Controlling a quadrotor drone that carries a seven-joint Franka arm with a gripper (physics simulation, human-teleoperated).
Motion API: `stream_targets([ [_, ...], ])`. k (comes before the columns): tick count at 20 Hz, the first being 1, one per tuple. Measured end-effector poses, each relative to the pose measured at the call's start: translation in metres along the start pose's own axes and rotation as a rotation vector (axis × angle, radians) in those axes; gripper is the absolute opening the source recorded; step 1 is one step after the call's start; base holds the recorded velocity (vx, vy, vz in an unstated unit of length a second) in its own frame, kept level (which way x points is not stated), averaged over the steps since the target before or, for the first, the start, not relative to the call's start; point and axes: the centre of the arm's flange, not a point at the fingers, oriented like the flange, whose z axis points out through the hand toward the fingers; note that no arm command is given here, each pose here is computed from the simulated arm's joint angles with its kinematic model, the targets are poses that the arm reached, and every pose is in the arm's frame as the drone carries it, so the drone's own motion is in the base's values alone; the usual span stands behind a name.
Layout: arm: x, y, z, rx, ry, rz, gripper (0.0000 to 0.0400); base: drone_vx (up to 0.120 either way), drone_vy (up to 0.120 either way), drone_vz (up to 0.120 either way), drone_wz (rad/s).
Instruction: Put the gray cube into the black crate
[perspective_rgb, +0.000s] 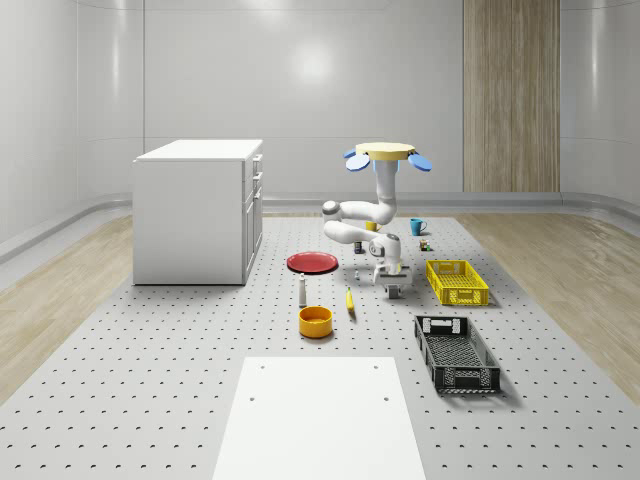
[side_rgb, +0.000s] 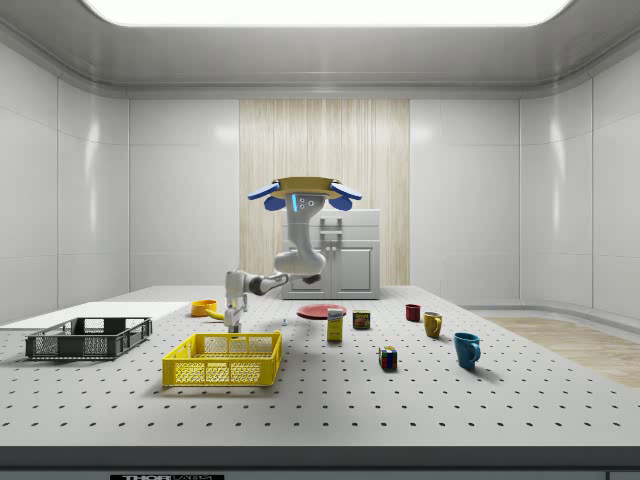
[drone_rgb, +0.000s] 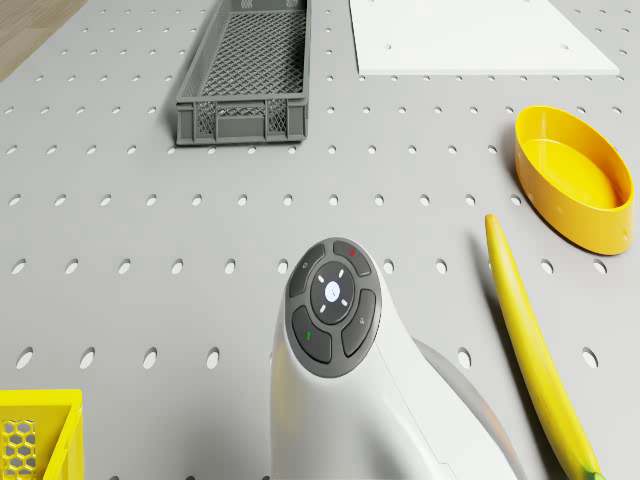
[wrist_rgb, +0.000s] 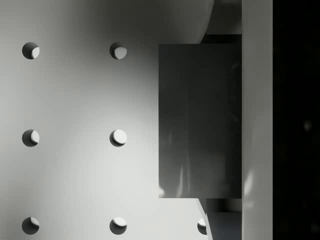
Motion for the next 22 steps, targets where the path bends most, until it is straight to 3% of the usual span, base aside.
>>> stream_targets([
  [9, 0.0, 0.0, -0.017, 0.0, 0.0, 0.0, 0.0254, 0.004, 0.0, 0.022, 0.0],
  [22, 0.0, 0.0, -0.041, 0.0, 0.0, 0.0, 0.025, 0.12, 0.117, 0.12, 0.0],
])
